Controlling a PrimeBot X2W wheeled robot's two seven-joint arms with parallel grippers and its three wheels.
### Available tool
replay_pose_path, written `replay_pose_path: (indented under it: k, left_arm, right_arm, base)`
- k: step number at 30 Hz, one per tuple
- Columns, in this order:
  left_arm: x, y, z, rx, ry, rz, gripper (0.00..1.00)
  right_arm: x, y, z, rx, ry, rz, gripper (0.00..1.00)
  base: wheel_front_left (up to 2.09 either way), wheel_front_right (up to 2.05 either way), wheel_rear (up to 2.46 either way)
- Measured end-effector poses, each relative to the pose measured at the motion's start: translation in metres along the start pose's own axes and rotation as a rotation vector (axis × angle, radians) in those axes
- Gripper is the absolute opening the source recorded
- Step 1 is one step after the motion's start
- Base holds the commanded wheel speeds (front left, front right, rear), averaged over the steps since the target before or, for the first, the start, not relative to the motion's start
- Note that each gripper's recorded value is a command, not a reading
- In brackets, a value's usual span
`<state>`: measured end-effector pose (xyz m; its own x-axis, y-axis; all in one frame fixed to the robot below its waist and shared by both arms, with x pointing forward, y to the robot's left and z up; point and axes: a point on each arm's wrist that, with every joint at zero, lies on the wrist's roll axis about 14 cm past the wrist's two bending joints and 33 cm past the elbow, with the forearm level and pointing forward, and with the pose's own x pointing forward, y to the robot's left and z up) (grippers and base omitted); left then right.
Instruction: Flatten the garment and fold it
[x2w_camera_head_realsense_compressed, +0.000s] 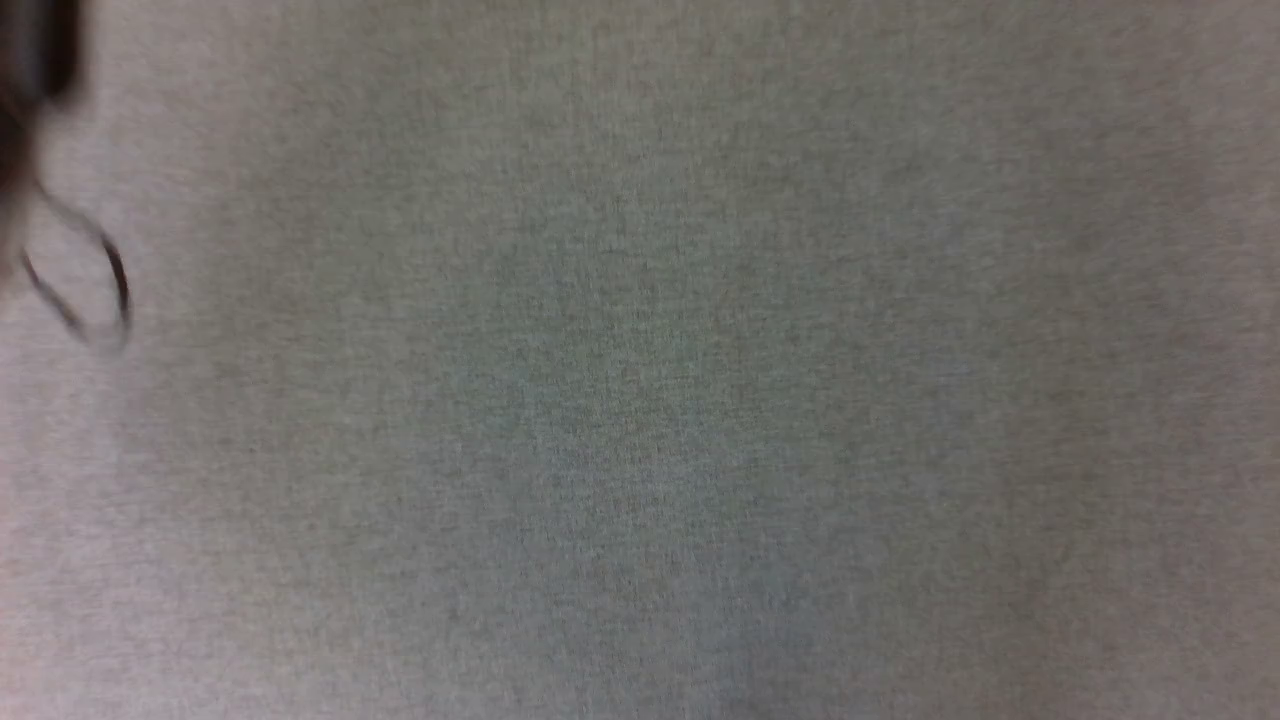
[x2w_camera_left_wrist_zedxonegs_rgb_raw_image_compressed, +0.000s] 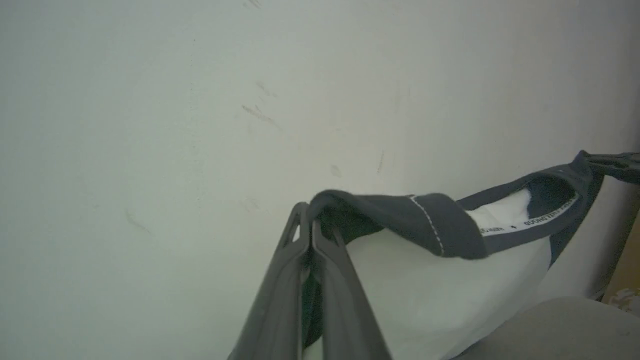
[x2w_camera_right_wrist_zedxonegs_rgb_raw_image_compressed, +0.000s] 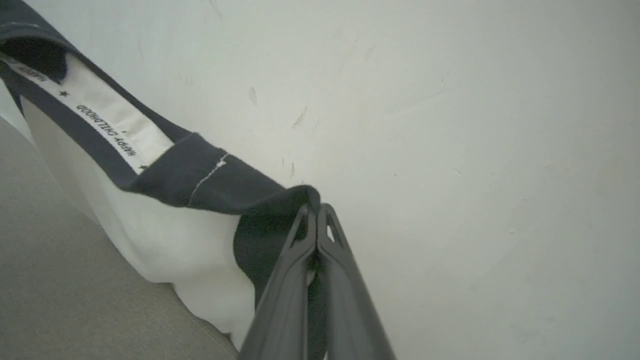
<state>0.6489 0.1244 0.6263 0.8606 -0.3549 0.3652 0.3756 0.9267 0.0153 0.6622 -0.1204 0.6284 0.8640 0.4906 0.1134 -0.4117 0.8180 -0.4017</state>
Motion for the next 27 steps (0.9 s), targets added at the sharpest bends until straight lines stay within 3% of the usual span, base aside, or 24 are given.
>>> replay_pose_path:
  k: [8,15,27]
  left_arm:
    - [-0.082,-0.05,-0.007,-0.033,0.152,-0.048,0.0]
    - [-0.152,-0.083,-0.007,-0.086,0.282,-0.037,0.0]
    - [-0.285,-0.142,-0.046,-0.191,0.704,-0.116,0.0]
  right_arm:
    - [-0.078,0.033,-0.006,0.113,0.095,0.024,0.0]
    - [-0.14,0.081,-0.009,0.259,0.174,0.054,0.0]
    - [-0.246,0.149,-0.037,0.488,0.4,0.048,0.0]
  base:
    - [0.0,0.0,0.0]
    - [0.0,0.0,0.0]
    - [0.0,0.0,0.0]
